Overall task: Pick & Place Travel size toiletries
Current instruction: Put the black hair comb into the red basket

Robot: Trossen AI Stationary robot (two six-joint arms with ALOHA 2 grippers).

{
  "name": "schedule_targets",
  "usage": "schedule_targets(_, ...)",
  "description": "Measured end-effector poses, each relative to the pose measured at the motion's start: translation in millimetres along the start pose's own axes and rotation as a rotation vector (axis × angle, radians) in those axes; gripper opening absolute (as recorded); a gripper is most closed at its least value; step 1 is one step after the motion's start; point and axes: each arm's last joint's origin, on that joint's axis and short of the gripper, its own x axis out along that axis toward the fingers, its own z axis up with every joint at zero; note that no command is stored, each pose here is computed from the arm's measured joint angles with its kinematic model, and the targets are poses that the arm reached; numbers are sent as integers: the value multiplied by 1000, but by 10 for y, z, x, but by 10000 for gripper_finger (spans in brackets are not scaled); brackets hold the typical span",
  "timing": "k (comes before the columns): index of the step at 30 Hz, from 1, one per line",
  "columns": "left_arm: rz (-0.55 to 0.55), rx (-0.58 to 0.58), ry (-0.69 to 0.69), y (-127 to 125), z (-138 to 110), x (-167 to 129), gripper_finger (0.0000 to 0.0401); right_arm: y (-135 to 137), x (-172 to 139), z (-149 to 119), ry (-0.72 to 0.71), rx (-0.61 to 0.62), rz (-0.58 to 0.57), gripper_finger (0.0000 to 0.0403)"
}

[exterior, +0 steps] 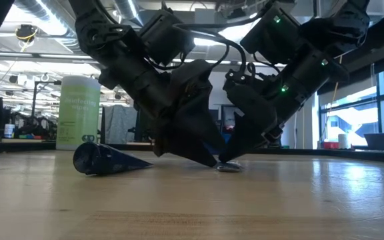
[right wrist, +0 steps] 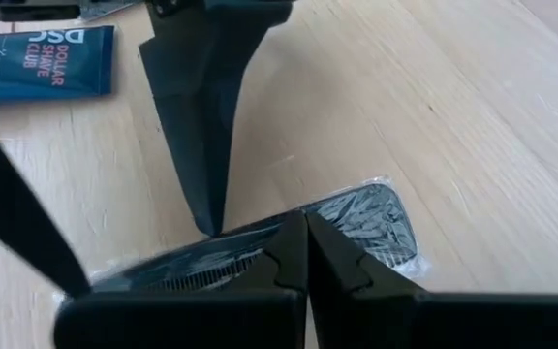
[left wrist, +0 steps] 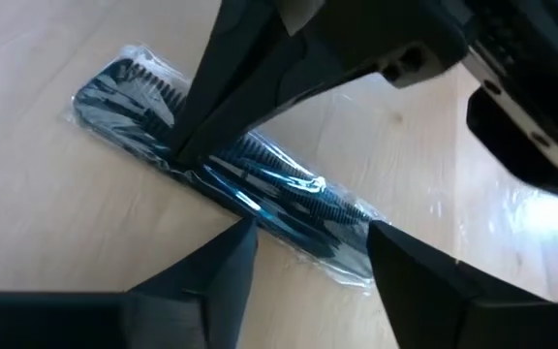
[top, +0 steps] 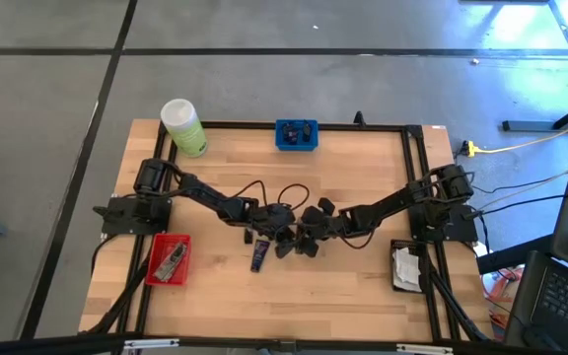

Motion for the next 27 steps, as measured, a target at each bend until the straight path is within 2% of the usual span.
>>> schedule_targets(5, -39, -22, -11, 8, 28, 13, 228, 8, 3, 7, -3, 1, 22, 0)
schedule_targets(13, -28, -48, 18, 15, 2, 16, 226, 4, -2, 25, -8, -1, 29, 0)
schedule_targets(21, -37, -49, 35, 16, -3, 12, 226, 27, -321, 187, -64, -46, 25, 0)
schedule_targets(24, -37, -49, 35, 17, -4, 12, 226, 11, -402, 163, -26, -65, 0, 0)
schedule_targets(27, -38, -50, 34, 17, -5, 12, 226, 16, -422, 160, 1, -75, 32, 0)
